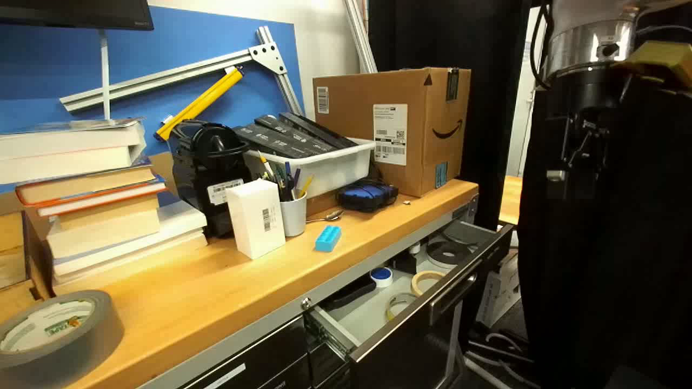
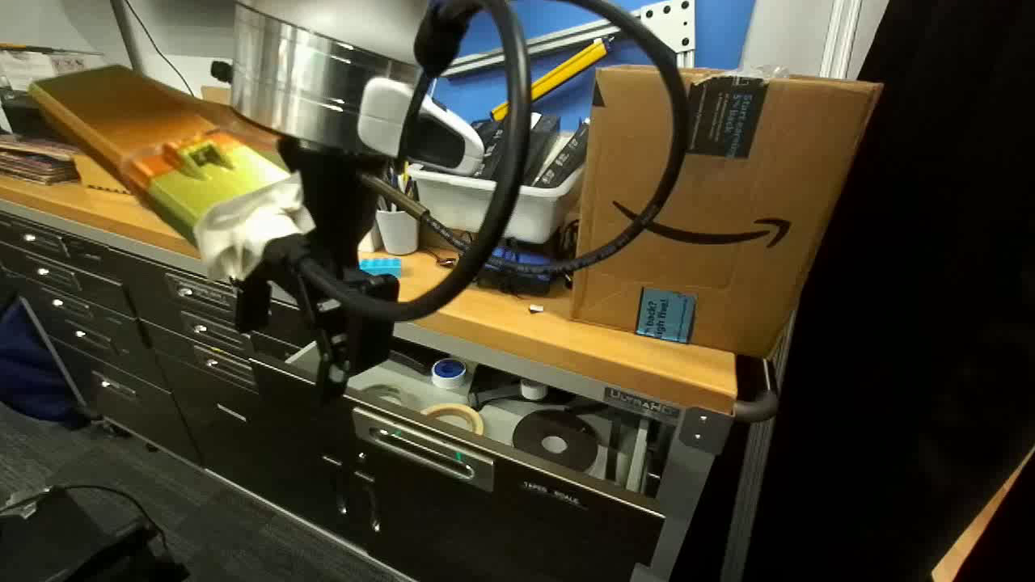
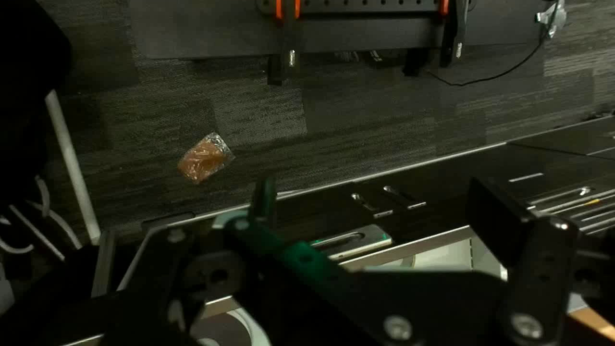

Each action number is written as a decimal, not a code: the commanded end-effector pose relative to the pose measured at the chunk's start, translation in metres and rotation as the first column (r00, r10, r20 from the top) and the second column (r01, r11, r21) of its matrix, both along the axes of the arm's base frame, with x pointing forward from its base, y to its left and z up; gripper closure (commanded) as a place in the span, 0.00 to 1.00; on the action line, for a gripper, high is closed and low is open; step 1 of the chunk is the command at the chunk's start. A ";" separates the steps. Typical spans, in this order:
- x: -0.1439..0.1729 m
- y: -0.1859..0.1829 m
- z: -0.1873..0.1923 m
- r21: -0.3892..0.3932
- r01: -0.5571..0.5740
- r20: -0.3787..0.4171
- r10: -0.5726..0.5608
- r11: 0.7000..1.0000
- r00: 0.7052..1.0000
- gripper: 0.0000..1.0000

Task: Put the blue object inside the drawer and close it

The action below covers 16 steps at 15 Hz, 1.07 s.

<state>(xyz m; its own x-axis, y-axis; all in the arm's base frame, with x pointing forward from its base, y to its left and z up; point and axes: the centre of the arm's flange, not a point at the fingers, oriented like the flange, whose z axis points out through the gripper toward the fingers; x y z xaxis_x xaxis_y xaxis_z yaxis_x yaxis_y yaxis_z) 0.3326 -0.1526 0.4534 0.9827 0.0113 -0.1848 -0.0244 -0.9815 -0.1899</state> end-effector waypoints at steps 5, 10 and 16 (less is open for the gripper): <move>0.022 0.019 0.004 -0.052 -0.074 0.012 0.075 0.996 0.997 0.00; 0.082 0.119 -0.016 -0.105 -0.338 0.030 0.343 0.935 0.939 0.00; 0.124 0.212 -0.050 -0.181 -0.496 0.090 0.516 0.850 0.852 0.00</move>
<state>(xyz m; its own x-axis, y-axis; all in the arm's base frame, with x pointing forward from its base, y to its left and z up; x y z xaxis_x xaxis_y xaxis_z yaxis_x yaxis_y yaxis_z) 0.4277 0.0373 0.4108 0.8848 0.4474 -0.1301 0.4477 -0.8937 -0.0287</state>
